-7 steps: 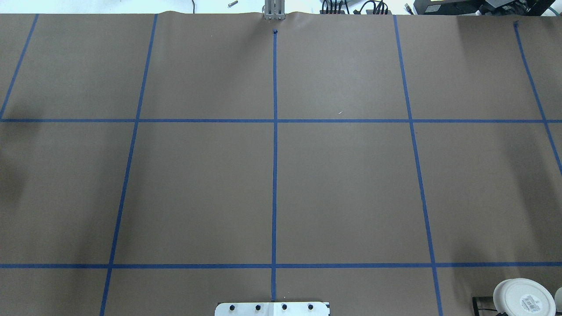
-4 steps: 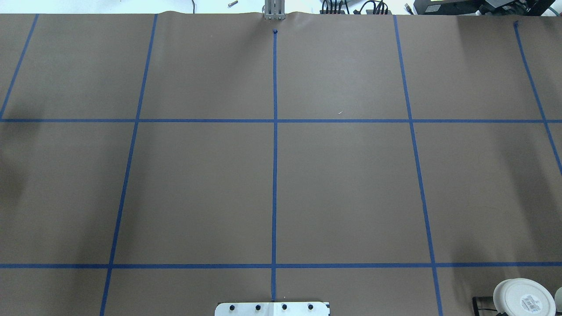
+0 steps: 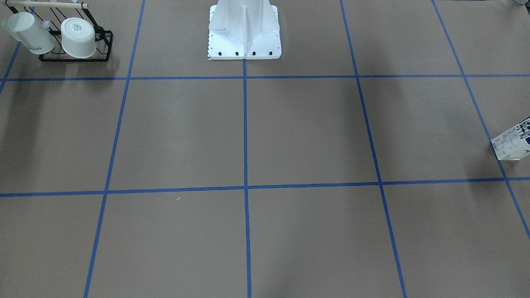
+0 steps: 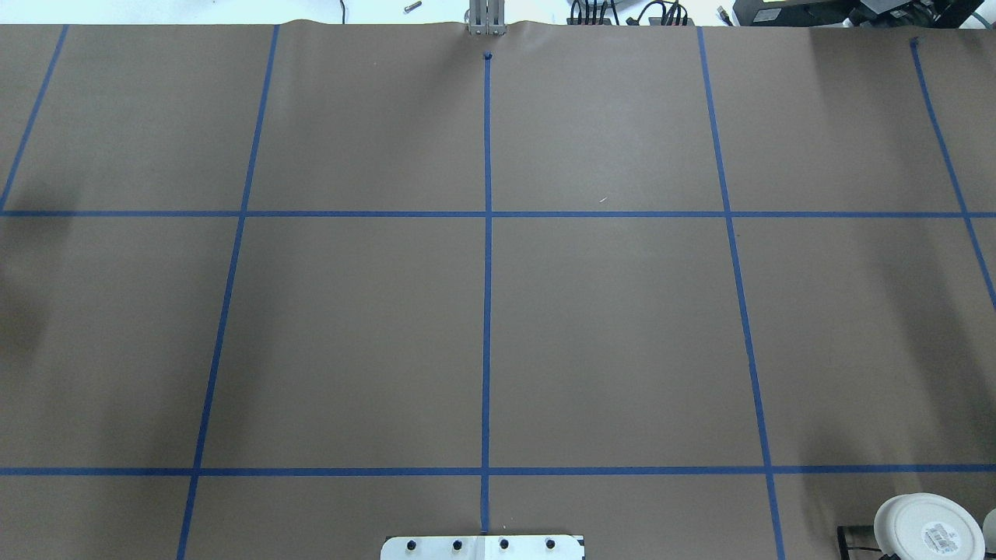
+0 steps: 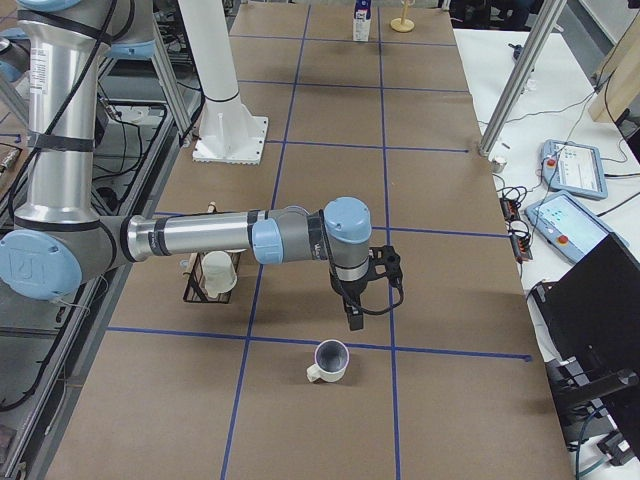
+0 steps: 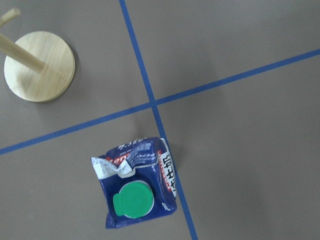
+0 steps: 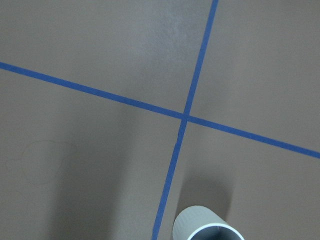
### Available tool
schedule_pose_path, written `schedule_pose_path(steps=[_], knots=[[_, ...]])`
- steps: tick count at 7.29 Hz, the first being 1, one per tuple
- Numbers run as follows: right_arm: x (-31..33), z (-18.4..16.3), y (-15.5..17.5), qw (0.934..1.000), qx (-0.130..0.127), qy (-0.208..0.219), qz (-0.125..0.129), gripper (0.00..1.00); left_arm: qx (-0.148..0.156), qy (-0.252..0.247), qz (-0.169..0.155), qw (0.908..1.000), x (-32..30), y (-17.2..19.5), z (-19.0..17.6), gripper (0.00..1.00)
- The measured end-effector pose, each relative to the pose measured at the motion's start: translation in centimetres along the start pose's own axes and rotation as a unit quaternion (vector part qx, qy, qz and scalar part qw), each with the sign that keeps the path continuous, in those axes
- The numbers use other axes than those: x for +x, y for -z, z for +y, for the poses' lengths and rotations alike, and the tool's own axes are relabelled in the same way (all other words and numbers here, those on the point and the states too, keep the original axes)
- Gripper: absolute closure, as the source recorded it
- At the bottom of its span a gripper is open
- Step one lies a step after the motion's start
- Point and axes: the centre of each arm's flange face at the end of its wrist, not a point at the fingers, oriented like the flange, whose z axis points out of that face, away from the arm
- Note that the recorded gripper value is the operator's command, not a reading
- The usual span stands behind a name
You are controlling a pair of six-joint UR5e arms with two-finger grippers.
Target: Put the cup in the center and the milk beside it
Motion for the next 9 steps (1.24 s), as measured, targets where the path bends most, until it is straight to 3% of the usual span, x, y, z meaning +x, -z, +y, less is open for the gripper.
schedule_pose_path(steps=[2,4,7,9], knots=[[-0.4,-0.1,-0.6,0.9989,0.027,0.027,-0.028,0.0,0.034,-0.029,-0.008,0.999,0.2,0.5,-1.5,0.01],[0.0,0.6,-2.7,0.9977,0.037,0.038,-0.043,0.0,0.041,-0.029,-0.008,0.9987,0.1,0.4,-1.6,0.01],[0.7,2.6,-7.7,0.9996,-0.003,0.001,-0.029,0.03,0.042,-0.028,-0.007,0.9987,0.2,0.5,-1.3,0.01],[0.5,5.0,-9.8,0.9995,-0.024,-0.01,-0.015,0.12,0.045,-0.03,-0.007,0.9985,0.4,0.7,-1.3,0.01]])
